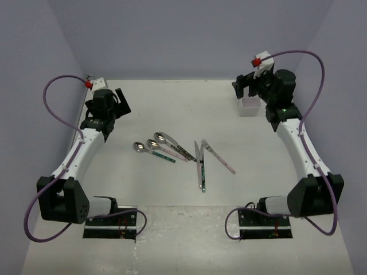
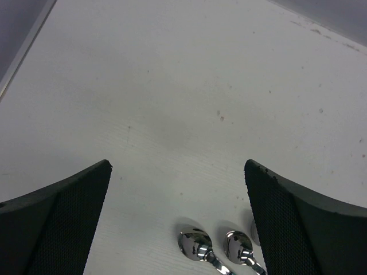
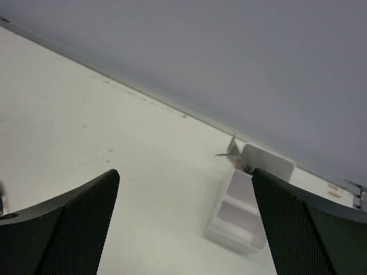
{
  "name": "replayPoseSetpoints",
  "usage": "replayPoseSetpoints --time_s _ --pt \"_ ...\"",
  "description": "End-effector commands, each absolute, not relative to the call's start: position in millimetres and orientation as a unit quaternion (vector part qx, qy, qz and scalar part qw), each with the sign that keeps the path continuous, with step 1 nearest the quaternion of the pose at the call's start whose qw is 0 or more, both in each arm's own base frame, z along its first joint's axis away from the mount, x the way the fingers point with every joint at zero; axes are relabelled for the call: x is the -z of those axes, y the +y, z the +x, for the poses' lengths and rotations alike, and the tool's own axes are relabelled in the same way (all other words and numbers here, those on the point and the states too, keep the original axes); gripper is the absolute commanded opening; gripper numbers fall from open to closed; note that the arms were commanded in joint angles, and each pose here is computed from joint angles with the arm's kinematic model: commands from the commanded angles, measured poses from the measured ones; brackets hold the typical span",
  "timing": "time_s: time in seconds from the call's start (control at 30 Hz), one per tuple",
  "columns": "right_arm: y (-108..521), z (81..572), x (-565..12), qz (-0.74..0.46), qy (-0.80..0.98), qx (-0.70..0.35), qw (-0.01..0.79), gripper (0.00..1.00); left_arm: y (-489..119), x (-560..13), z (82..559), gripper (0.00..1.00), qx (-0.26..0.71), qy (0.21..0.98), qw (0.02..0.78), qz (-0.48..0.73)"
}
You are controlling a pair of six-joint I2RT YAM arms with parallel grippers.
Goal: Sort the eating utensils into containers
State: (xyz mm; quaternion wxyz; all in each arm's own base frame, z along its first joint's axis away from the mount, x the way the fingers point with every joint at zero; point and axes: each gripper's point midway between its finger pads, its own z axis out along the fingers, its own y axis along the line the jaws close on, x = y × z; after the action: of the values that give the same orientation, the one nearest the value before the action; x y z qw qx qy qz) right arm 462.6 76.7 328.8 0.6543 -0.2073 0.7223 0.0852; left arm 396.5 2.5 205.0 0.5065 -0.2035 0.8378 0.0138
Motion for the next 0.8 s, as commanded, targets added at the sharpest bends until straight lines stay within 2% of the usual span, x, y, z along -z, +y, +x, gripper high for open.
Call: replayPoseSetpoints --time_s 0.0,0.17,0.37,0.6,0.77 --pt "94.5 419.0 -279.6 -0.162 0.790 -0.081 0.586 0.99 2.8 -193.8 383.4 1.00 -0.028 0.842 0.494 -0.215" --pt "131.4 357.2 -221.6 -0.184 0.856 -0.095 0.474 0.99 -5.1 -180.7 377.4 1.00 -0.018 0.851 0.480 -0.213" --pt "147.9 302.8 -140.5 -0.195 0.922 -0.103 0.319 0.99 -13.3 -165.2 363.0 1.00 -0.010 0.860 0.459 -0.221" --pt "170.0 287.0 -84.7 -0.212 0.945 -0.088 0.231 0.99 -11.9 -155.8 341.3 1.00 -0.009 0.865 0.442 -0.238" --pt "163.3 276.4 -44.8 -0.194 0.968 -0.051 0.151 0.99 -10.9 -155.0 328.4 1.00 -0.005 0.863 0.443 -0.244"
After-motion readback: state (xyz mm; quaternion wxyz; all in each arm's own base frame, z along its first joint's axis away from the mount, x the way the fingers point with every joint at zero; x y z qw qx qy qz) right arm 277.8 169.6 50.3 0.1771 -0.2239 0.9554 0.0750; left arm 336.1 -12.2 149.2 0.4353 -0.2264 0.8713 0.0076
